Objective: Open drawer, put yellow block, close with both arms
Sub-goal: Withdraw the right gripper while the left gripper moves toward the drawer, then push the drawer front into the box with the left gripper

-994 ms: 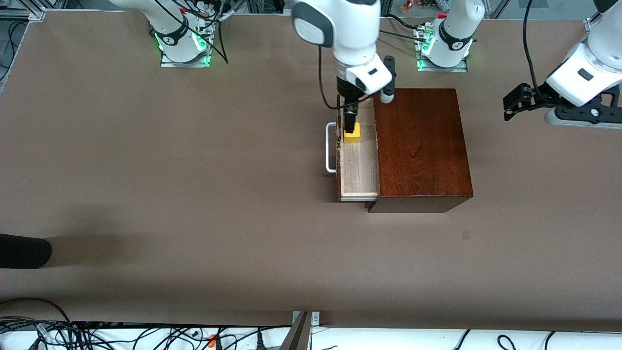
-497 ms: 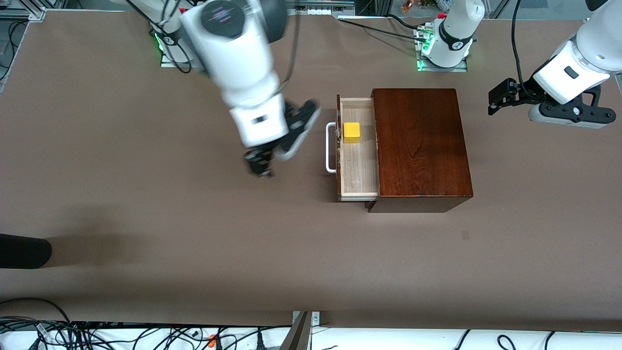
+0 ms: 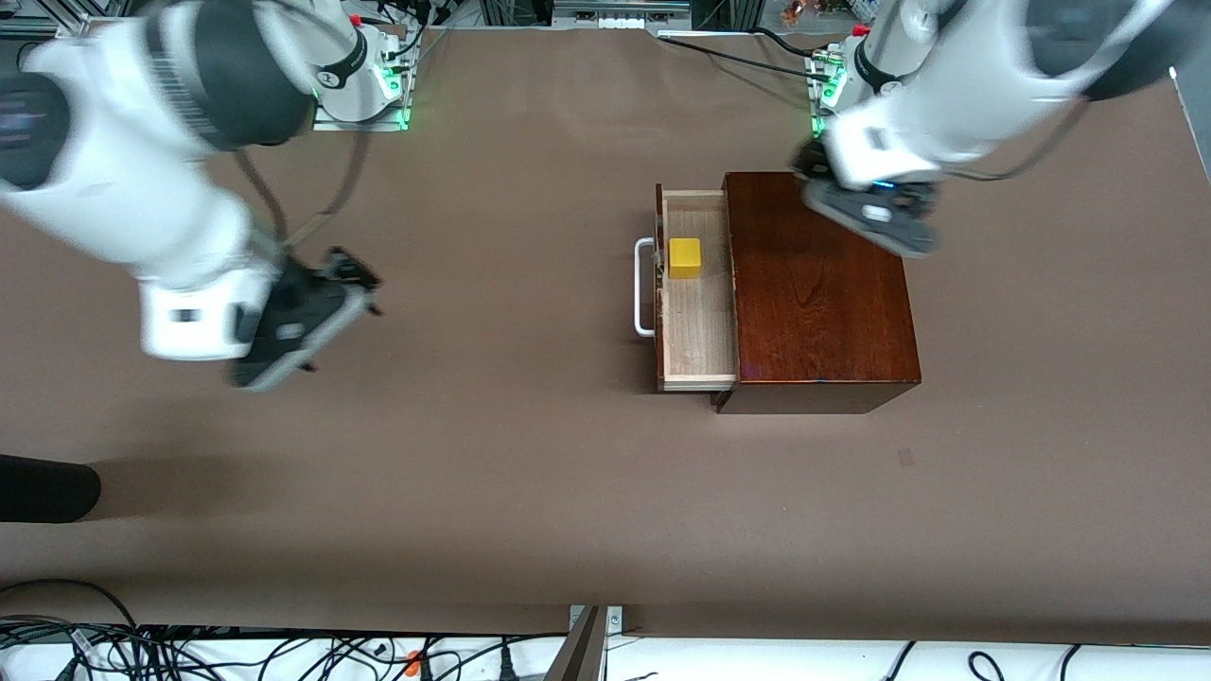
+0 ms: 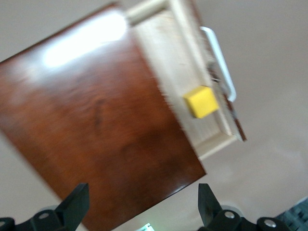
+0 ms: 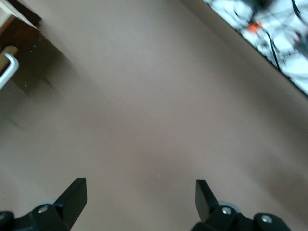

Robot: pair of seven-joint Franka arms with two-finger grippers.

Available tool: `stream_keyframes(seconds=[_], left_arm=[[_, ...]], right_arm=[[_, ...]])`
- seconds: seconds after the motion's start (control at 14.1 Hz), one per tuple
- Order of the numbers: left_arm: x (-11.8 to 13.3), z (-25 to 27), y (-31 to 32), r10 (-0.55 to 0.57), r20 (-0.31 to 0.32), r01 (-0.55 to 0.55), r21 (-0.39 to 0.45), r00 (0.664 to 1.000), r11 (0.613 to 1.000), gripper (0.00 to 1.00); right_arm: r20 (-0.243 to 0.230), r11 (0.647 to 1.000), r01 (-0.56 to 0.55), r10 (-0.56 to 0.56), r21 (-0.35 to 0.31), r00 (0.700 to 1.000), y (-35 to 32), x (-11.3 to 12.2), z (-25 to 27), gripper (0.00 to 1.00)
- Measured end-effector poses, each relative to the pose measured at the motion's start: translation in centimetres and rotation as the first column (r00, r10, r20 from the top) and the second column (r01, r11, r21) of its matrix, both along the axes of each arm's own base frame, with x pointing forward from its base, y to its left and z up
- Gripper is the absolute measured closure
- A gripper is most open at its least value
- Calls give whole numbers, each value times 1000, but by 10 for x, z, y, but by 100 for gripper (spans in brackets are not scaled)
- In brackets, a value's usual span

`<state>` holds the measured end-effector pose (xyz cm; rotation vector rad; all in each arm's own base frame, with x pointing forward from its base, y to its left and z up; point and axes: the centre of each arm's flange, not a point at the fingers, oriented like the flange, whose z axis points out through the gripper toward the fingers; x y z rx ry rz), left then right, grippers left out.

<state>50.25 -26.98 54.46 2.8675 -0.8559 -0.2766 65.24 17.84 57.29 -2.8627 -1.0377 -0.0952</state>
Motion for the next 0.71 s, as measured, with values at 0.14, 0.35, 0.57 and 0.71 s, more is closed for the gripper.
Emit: stream_keyframes(seconds=[0.14, 0.35, 0.57, 0.71], left_arm=[[2, -6, -49, -189, 33, 190, -39, 981, 981, 0], [17, -39, -107, -416, 108, 426, -87, 903, 901, 0], [23, -85, -159, -565, 218, 598, -137, 796, 790, 0], [19, -123, -196, -639, 293, 696, -161, 711, 700, 0]], right_arm=[[-24, 998, 63, -63, 10, 998, -47, -16, 10, 0], [-52, 989, 145, -143, 24, 988, -95, -49, 23, 0], [-96, 969, 248, -246, 8, 965, -116, -78, 11, 0], [-118, 943, 333, -332, -14, 936, -117, -91, 5, 0]])
